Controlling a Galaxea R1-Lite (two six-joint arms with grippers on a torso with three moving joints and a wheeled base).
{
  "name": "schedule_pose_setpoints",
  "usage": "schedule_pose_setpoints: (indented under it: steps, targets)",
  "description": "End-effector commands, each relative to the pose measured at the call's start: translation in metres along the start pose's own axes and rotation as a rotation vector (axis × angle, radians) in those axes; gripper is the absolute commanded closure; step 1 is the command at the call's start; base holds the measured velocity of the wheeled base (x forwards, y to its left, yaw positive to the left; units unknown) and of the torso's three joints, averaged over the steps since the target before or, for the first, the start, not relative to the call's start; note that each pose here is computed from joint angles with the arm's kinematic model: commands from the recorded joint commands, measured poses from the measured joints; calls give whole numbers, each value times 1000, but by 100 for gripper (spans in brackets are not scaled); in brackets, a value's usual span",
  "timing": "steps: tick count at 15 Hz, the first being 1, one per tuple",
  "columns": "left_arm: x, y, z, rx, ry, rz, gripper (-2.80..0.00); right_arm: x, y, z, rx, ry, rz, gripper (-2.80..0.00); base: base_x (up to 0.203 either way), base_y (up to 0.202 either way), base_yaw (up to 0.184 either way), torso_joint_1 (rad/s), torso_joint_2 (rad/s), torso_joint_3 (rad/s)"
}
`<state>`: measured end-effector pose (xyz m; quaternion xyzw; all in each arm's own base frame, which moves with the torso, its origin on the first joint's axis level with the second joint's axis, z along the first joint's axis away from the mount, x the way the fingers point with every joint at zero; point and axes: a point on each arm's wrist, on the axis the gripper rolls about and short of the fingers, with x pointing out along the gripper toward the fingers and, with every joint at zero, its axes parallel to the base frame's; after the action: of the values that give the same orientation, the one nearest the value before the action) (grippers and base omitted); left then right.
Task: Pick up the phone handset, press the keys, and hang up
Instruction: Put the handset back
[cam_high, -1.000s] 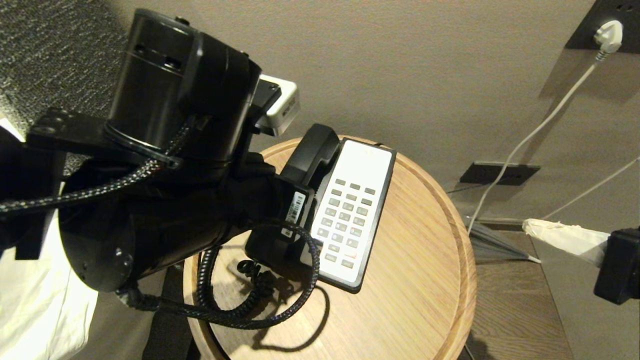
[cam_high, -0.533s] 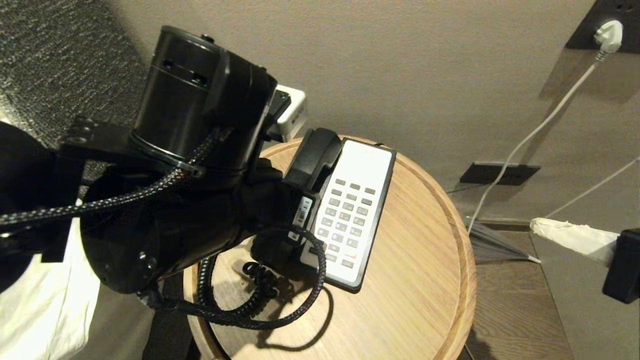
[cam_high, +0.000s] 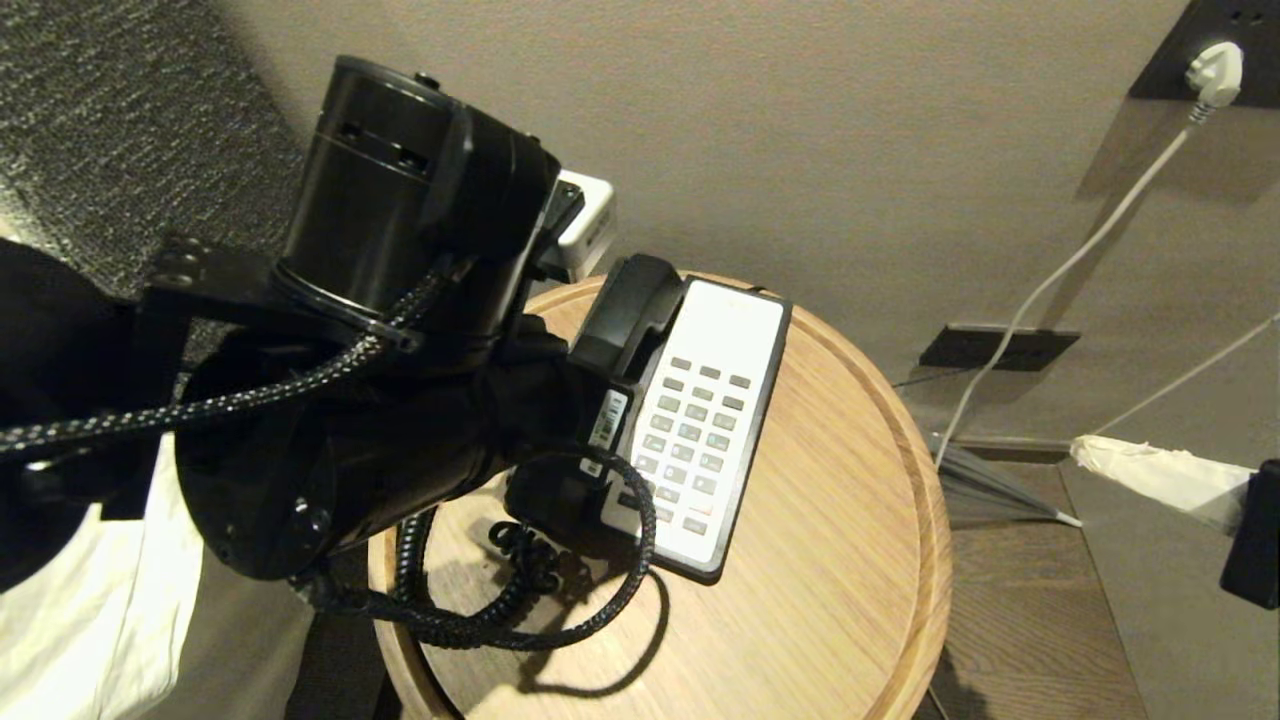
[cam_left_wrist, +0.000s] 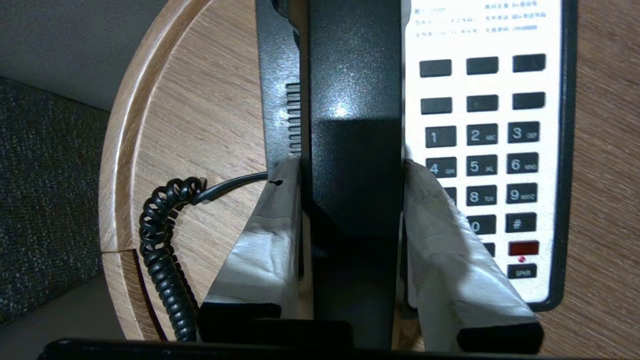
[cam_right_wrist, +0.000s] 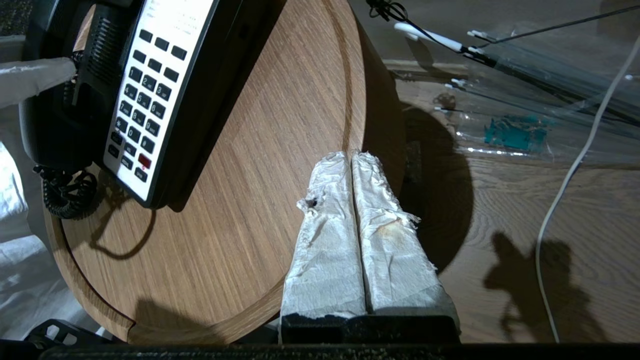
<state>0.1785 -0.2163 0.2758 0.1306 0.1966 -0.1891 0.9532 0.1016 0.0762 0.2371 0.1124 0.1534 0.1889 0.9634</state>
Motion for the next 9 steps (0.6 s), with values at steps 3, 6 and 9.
schedule_pose_setpoints:
  steps: [3, 6, 9]
  targets:
    - [4, 0, -1, 0, 7, 7, 0, -1, 0, 1, 3, -5, 1, 0, 0, 0, 0, 0, 0, 0]
    - [7, -1, -1, 2, 10, 4, 0, -1, 0, 0, 3, -5, 1, 0, 0, 0, 0, 0, 0, 0]
    - [10, -4, -1, 1, 8, 0, 0, -1, 0, 0, 3, -5, 1, 0, 0, 0, 0, 0, 0, 0]
